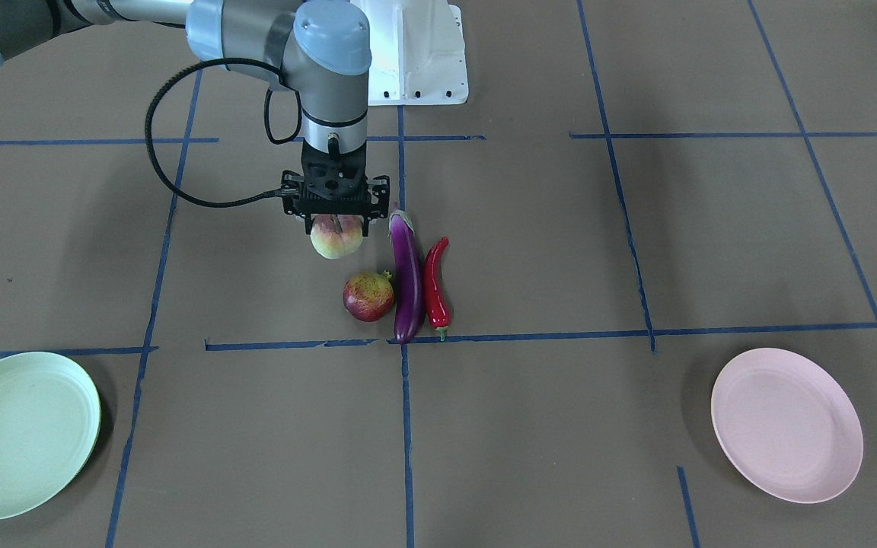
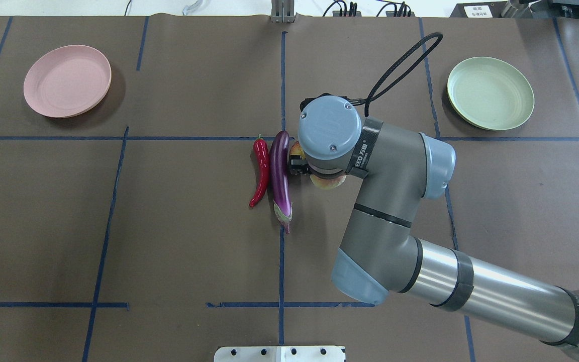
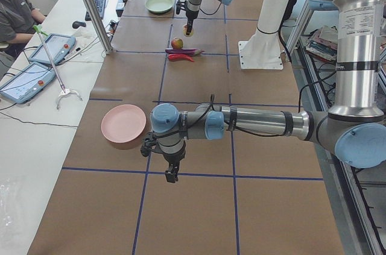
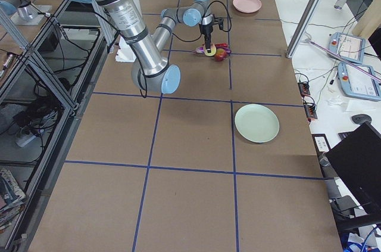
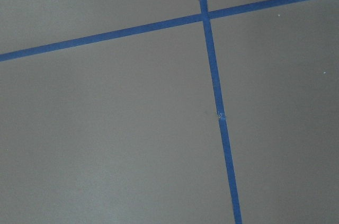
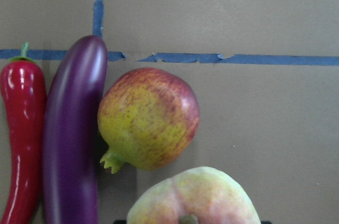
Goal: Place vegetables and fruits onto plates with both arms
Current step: 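Carry the peach to the pale green plate and release it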
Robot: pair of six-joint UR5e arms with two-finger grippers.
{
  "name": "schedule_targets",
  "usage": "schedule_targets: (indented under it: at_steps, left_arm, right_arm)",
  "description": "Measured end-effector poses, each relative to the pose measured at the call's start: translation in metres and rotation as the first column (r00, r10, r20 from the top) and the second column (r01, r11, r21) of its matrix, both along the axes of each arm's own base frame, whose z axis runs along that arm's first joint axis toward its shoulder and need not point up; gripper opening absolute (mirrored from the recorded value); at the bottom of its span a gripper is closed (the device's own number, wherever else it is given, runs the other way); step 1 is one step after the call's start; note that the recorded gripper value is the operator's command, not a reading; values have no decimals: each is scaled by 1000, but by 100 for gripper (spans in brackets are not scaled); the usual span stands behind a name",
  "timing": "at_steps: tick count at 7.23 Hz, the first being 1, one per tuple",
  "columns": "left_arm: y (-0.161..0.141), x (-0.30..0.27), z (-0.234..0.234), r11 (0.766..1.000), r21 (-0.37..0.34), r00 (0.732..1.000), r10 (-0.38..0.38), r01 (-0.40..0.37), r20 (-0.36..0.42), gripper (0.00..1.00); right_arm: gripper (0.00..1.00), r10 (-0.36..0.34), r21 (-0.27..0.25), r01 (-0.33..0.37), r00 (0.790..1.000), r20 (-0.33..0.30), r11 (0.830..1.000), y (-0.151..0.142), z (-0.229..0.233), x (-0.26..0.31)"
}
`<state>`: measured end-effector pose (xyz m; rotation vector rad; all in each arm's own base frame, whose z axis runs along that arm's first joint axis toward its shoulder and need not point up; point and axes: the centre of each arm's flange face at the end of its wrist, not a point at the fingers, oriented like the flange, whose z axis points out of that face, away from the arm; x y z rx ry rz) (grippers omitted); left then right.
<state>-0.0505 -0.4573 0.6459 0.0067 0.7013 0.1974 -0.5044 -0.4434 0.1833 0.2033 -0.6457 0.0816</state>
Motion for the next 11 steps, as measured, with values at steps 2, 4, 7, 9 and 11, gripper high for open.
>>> schedule_targets:
  at_steps: [2, 4, 7, 9, 11]
  left_arm:
    - [0, 1, 0, 1000, -1, 1000, 2, -2, 1, 100]
    - [0, 1, 0, 1000, -2, 1000, 3, -3, 1, 100]
    - [1, 1, 1, 1000, -5, 1000, 3, -3, 1, 100]
    - [2, 1, 1, 1000, -8, 1000, 3, -3, 0, 100]
    - [2, 1, 1, 1000, -9, 1000, 3, -3, 0, 100]
  right_arm:
    - [10, -60, -9, 60, 998, -24, 998, -50, 14, 70]
    - [10, -186, 6, 186, 982, -39, 982, -115, 68, 170]
    - [10, -267, 40, 266, 964, 0, 963, -167, 177, 259]
    - [11, -259, 97, 256, 966, 25, 962, -209, 276, 261]
    - [32, -265, 124, 260, 964, 23, 958, -225, 351, 262]
